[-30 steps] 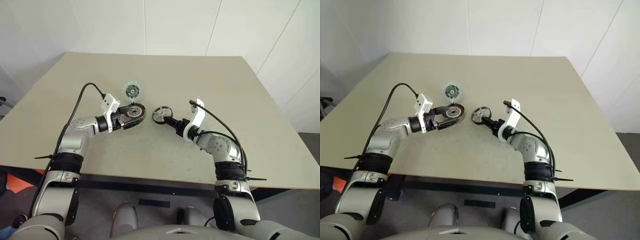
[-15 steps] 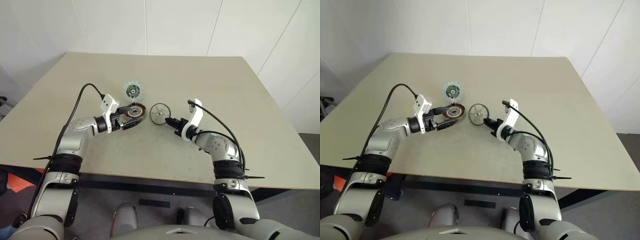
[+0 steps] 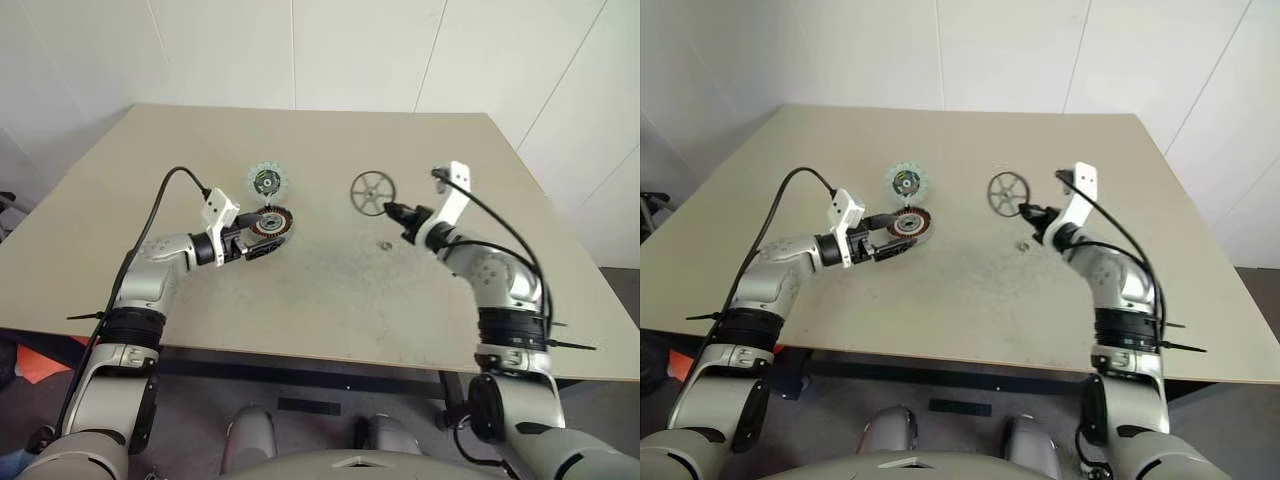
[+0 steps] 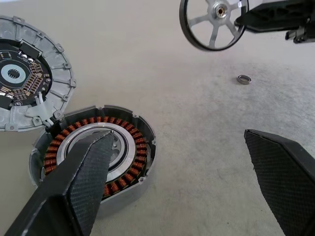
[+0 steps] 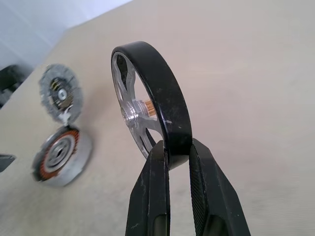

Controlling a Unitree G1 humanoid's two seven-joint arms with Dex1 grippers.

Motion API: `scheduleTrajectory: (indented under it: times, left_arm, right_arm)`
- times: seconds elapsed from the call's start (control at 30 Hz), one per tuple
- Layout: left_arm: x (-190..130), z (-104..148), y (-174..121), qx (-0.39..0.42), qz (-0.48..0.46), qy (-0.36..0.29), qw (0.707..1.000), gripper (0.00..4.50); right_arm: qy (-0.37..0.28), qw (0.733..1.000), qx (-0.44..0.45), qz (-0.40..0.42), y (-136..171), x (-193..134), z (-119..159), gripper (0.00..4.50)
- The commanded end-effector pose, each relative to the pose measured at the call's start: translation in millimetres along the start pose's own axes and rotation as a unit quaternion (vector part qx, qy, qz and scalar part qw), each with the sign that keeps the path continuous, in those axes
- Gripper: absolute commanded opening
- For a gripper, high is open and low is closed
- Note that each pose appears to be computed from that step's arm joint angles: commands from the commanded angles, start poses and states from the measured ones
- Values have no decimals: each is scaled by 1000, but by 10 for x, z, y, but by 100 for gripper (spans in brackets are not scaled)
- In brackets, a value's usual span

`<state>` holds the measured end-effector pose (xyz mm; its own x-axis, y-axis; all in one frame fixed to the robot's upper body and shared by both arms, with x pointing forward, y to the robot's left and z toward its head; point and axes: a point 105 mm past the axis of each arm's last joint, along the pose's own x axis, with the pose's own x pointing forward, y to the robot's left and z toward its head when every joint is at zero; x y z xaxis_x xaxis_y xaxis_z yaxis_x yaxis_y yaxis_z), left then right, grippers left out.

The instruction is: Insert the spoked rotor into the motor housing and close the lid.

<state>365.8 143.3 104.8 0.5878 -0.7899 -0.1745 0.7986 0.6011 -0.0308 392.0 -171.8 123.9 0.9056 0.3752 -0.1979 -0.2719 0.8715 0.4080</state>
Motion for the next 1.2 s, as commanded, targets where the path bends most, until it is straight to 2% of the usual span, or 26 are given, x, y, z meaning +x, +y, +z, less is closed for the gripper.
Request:
scheduleTrajectory:
  times: [0.03,0.13,0.27,0.43,0.77,0.93,1.2]
  left_arm:
    - [32,127,-1,22,-3,-14,1000,450]
    - [40,132,-1,23,-4,-15,1000,450]
    - [32,129,9,25,-2,-15,1000,450]
    - [23,133,15,27,0,-15,1000,450]
    - [-4,128,26,29,3,-15,999,450]
    - [4,121,16,29,0,-13,999,450]
    - [19,131,17,28,-5,-12,1000,450]
  right_arm:
    - [-16,999,-2,-48,-255,-30,131,24]
    - [-6,996,4,-83,-448,-52,65,24]
    - [7,996,14,-83,-458,-38,-28,24]
    - [21,993,32,-115,-609,-14,-167,24]
    - [24,993,21,-114,-626,4,-193,378]
    - [13,994,14,-106,-595,-5,-129,378]
    - [-16,985,-77,-152,-616,-80,214,378]
